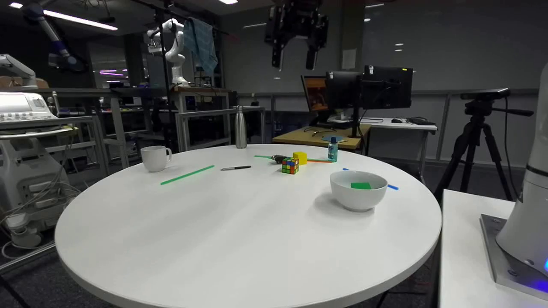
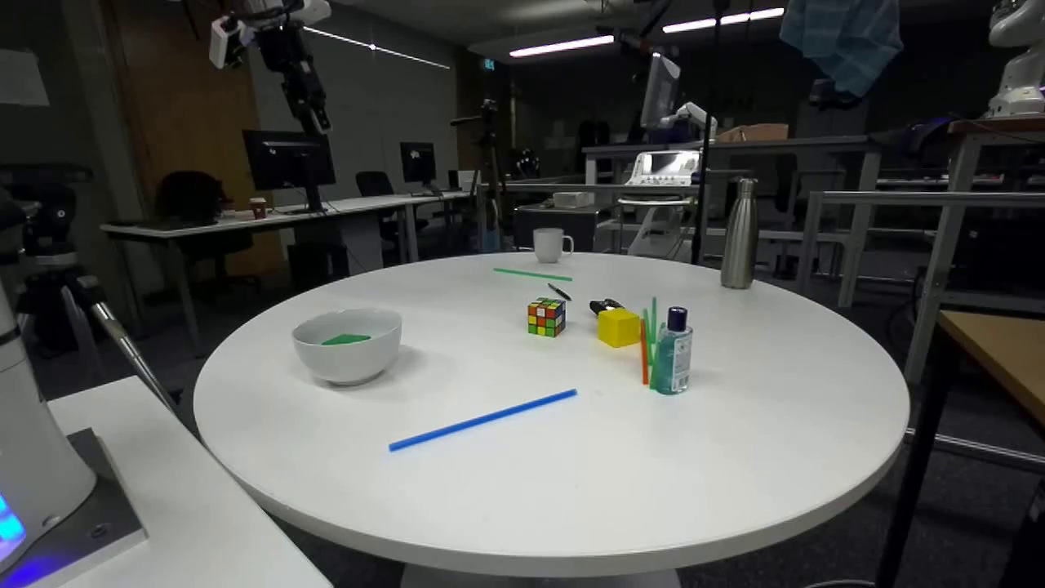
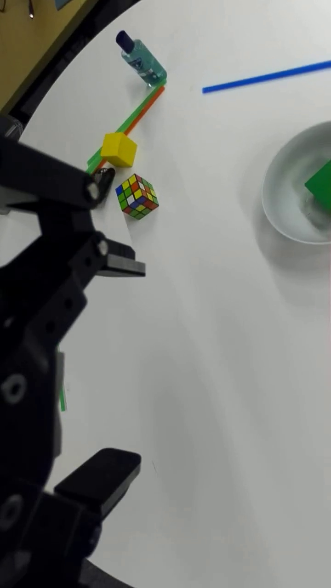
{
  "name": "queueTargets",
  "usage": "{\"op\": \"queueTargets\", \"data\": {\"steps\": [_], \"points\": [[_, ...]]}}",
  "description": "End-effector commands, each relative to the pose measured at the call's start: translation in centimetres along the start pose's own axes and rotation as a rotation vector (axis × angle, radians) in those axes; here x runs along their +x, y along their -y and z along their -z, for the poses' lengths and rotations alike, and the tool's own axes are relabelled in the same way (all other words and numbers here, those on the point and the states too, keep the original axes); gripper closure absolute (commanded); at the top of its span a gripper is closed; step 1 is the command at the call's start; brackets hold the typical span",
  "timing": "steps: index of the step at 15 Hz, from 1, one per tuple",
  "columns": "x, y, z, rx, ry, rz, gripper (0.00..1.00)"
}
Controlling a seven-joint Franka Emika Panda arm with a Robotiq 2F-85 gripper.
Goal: Take the green cube out of the bowl
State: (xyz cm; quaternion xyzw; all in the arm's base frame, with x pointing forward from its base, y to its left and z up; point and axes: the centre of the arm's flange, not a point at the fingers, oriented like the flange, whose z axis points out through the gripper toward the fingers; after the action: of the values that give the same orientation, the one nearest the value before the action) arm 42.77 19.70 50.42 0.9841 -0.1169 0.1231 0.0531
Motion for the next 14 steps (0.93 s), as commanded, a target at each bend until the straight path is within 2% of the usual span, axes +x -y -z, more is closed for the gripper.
{"op": "queueTargets", "data": {"steps": [1, 6, 14], "points": [[1.0, 4.6, -4.8, -0.022, 0.001, 0.005, 0.00], [-0.5, 6.8, -10.5, -0.073, 0.063, 0.014, 0.00], [-6.8, 6.9, -17.1, -0.120, 0.142, -0.099, 0.00]]}}
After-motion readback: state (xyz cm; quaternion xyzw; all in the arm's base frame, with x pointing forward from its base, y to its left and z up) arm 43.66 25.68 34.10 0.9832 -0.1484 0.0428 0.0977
